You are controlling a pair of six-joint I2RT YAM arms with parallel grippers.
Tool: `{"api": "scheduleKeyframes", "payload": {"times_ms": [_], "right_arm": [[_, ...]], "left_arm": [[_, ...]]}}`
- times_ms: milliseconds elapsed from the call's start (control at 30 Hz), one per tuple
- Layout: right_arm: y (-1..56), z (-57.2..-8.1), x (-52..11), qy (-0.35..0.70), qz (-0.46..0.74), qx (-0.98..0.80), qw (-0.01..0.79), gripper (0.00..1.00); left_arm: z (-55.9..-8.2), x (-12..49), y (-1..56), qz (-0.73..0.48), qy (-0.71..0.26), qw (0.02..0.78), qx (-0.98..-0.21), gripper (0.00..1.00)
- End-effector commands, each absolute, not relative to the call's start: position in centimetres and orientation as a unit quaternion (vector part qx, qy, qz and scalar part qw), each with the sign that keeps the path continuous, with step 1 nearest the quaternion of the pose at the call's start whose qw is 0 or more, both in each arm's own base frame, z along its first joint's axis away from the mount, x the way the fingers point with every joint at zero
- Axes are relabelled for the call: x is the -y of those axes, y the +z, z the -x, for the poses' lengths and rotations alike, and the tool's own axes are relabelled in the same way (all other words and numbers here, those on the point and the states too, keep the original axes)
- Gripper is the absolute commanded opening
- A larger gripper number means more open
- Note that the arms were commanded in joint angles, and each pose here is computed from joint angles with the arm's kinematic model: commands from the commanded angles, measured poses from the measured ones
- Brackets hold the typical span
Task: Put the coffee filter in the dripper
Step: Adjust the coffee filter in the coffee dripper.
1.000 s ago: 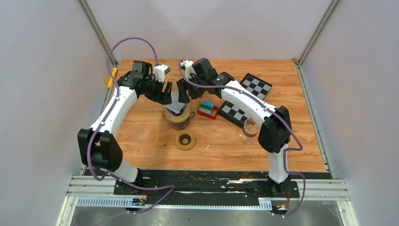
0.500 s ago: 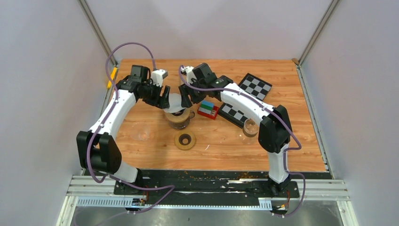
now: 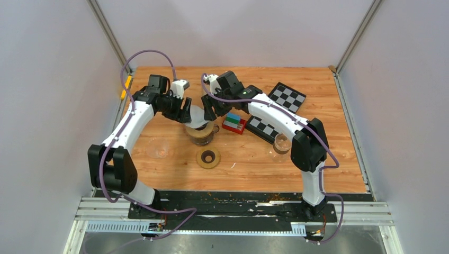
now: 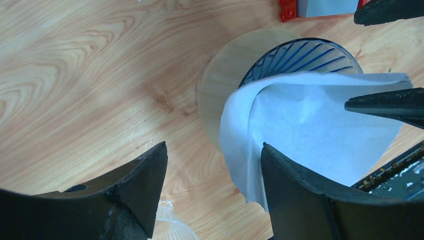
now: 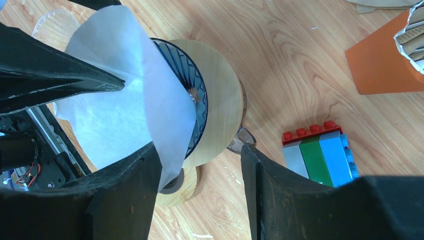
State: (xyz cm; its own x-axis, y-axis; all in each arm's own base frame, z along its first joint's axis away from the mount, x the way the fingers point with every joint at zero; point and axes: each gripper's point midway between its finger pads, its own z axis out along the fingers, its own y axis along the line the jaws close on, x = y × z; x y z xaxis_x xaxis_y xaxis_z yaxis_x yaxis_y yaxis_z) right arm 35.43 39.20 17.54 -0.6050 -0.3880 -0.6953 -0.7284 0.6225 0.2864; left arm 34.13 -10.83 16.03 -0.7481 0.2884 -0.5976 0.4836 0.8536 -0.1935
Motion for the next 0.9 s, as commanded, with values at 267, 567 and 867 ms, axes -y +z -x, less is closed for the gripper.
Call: {"api": "scheduleKeyframes", "payload": {"times_ms": [267,567,867], "right_arm": [[19.7,-36.8,-39.8,0.288,0.328,-0.835,0.335,0.58],[19.7,-36.9,-39.8,0.286,0.33,-0.835,0.336,0.58],[19.5,-37.1,-39.7,0.281,0.331,-0.835,0.337,0.57]], "left_arm": [[-34.0,12.3,16.5,-0.207,-0.221,0.279,-0.911,0.6],[-33.7,13.0,16.4,-0.205,-0.242,0.262,-0.911,0.45],[-33.9,13.4,17.3,-0.202,-0.255,0.257,-0.91,0.35]]}}
